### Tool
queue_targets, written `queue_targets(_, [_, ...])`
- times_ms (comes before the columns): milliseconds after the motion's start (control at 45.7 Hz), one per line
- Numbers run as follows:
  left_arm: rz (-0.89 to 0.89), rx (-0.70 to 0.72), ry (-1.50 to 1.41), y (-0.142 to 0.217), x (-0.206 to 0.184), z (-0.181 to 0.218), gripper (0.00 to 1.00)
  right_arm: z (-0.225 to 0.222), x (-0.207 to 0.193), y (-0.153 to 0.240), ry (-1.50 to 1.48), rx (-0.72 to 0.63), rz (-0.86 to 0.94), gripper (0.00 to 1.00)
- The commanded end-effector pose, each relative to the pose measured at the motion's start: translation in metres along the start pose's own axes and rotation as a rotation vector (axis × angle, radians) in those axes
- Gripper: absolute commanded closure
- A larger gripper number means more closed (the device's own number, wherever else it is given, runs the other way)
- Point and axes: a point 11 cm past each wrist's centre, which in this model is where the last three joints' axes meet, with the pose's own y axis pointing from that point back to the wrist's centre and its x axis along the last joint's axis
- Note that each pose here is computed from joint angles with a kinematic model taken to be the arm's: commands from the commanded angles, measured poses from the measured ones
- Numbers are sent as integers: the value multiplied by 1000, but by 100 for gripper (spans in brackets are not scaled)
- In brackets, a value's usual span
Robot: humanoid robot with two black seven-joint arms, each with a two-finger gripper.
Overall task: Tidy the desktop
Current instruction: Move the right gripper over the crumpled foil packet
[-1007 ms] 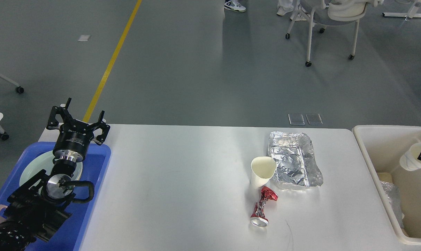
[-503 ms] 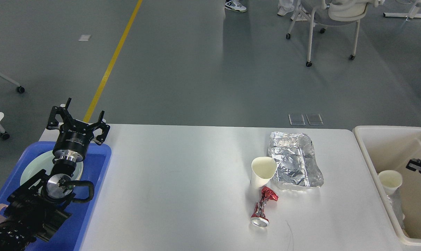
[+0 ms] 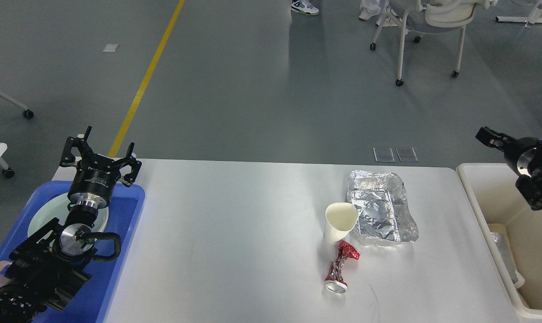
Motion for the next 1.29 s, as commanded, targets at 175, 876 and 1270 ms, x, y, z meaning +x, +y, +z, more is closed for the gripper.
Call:
queue_targets(175, [-2, 2, 0, 0, 0, 0, 2, -151, 84, 45, -107, 302, -344, 0])
queue_targets(876, [-2, 2, 0, 0, 0, 0, 2, -219, -41, 99, 6, 409, -724, 0])
queue_targets(1270, [-2, 2, 0, 0, 0, 0, 2, -140, -113, 51, -42, 243, -650, 0])
